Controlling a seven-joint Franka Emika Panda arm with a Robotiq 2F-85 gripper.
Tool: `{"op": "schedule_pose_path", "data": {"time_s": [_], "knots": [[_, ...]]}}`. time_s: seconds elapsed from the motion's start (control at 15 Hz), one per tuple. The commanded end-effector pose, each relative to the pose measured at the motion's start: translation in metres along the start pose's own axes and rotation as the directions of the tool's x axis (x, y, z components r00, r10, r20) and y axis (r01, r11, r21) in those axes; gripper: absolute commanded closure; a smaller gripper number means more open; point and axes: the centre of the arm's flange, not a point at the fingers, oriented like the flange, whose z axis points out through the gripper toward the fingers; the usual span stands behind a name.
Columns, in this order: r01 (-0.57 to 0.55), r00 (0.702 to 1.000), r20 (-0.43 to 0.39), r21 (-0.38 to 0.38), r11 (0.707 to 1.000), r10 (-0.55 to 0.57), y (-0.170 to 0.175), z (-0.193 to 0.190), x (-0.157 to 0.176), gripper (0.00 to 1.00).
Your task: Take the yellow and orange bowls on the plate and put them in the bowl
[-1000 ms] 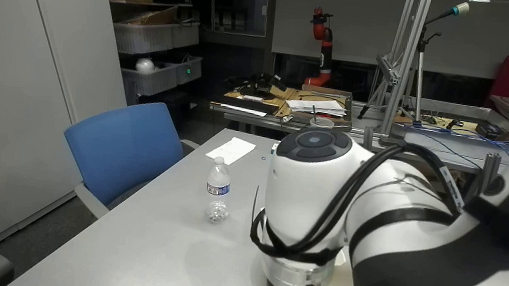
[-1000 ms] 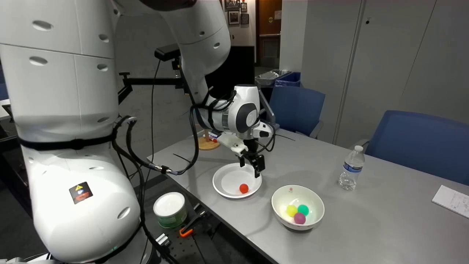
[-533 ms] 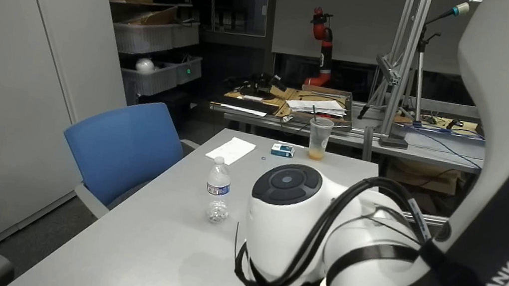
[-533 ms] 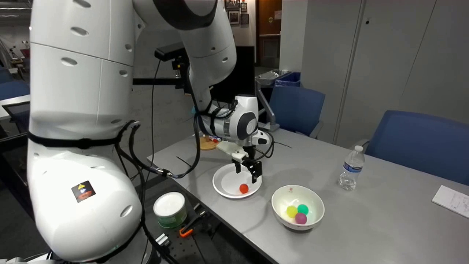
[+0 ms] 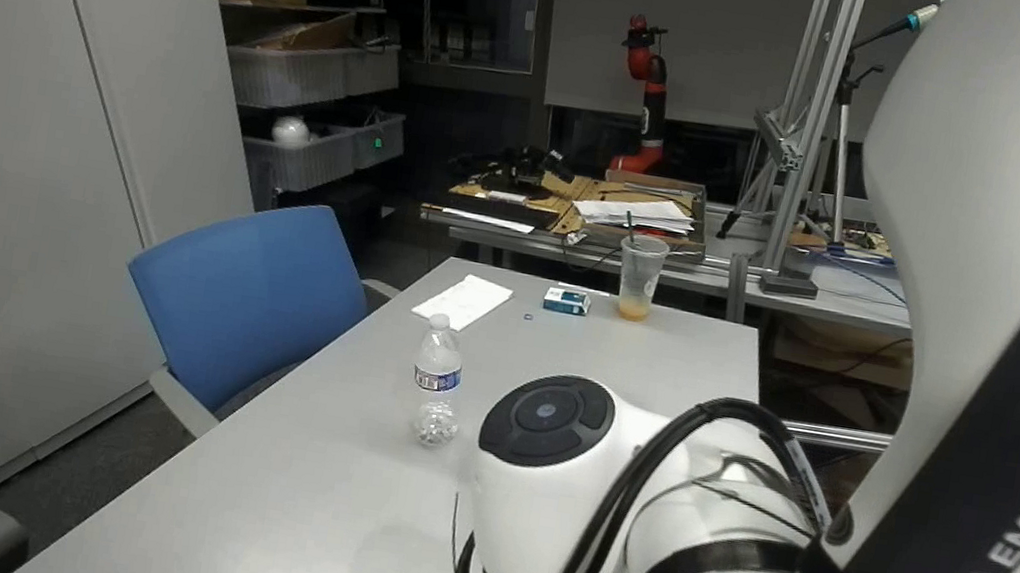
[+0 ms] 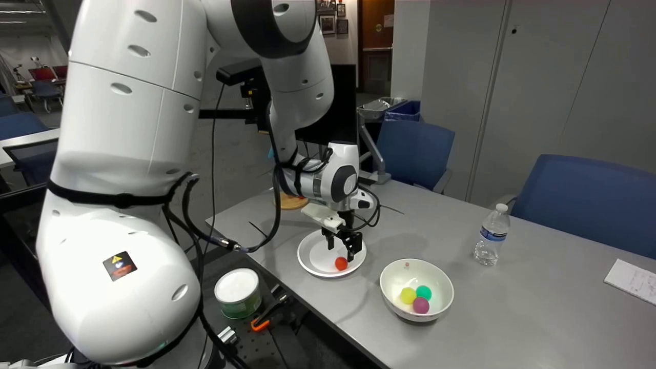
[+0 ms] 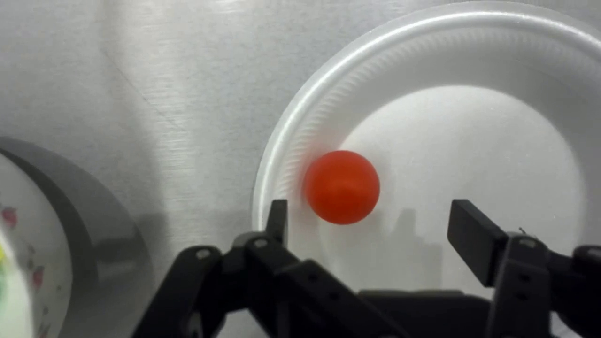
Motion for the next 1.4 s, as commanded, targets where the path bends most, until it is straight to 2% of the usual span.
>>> {"op": "schedule_pose_path", "data": {"time_s": [0.0,0.2,0.33,0.73,0.87,0.93,1.07,1.33], "knots": [[0.016,1.0,0.024,-0.006,1.0,-0.016,-0.004,0.007,0.006,0.12],[0.012,0.999,0.035,-0.008,1.0,-0.012,-0.003,0.014,0.005,0.07],[0.011,0.999,0.043,-0.005,1.0,-0.01,-0.004,0.018,0.004,0.12],[0.011,0.999,0.047,-0.007,1.0,-0.011,-0.006,0.023,0.007,0.62],[0.01,0.999,0.045,-0.006,1.0,-0.01,-0.007,0.023,0.008,0.78],[0.011,0.999,0.043,-0.007,1.0,-0.011,-0.006,0.022,0.008,0.82],[0.007,0.999,0.037,-0.007,1.0,-0.007,-0.005,0.016,0.007,0.82],[-0.003,1.0,0.002,-0.018,1.0,0.003,0.007,-0.019,0.001,0.82]]}}
